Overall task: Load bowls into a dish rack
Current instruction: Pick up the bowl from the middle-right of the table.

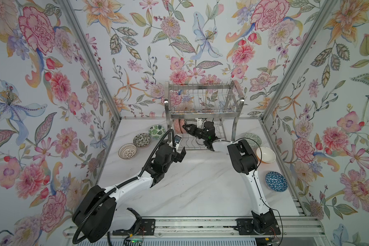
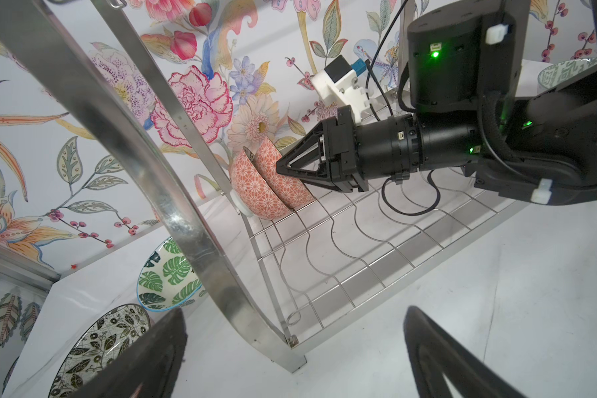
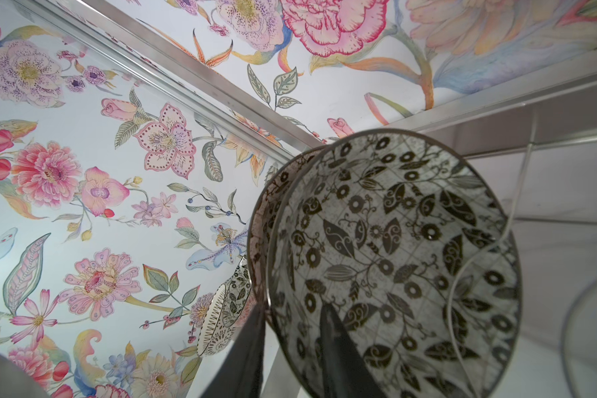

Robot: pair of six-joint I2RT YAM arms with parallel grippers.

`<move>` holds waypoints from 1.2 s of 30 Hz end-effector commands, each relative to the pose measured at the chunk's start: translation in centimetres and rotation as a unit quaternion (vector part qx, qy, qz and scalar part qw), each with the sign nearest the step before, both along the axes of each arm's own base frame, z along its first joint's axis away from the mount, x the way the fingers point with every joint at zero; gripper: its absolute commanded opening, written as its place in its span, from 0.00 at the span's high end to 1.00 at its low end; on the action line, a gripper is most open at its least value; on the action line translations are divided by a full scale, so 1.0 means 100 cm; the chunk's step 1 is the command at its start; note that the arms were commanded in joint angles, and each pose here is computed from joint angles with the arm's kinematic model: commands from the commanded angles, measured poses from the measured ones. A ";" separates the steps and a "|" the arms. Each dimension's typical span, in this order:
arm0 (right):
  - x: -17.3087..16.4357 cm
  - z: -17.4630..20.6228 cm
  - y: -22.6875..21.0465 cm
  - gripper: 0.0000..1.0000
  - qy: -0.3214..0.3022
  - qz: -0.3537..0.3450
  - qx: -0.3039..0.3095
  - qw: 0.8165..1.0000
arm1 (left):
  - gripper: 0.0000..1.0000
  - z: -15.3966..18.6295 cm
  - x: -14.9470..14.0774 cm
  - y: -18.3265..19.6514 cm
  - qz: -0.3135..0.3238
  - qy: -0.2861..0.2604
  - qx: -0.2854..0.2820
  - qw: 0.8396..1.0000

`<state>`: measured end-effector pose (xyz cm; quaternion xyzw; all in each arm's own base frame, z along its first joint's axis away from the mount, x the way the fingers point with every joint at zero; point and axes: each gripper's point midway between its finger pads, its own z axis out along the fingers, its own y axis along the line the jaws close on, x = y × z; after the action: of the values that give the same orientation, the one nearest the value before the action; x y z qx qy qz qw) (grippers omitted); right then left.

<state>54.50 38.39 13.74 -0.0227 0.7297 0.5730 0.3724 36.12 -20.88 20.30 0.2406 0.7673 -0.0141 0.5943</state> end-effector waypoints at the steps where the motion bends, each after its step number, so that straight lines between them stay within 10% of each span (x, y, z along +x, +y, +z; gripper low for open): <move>1: -0.004 0.038 -0.007 0.69 -0.042 0.000 0.004 0.999 | 0.01 0.007 -0.005 -0.005 -0.013 -0.005 -0.006 1.000; 19: -0.038 0.039 -0.028 0.65 -0.044 -0.010 -0.035 0.998 | 0.01 0.008 -0.005 -0.005 -0.013 -0.002 -0.011 1.000; 36: -0.091 0.028 -0.056 0.60 -0.048 -0.045 -0.206 0.976 | 0.01 0.010 -0.011 -0.014 -0.019 0.023 -0.031 0.999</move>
<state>46.20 33.85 17.08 -0.0777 0.7926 0.4421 0.4127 35.48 -21.23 19.52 0.2395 0.7814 -0.0311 0.5753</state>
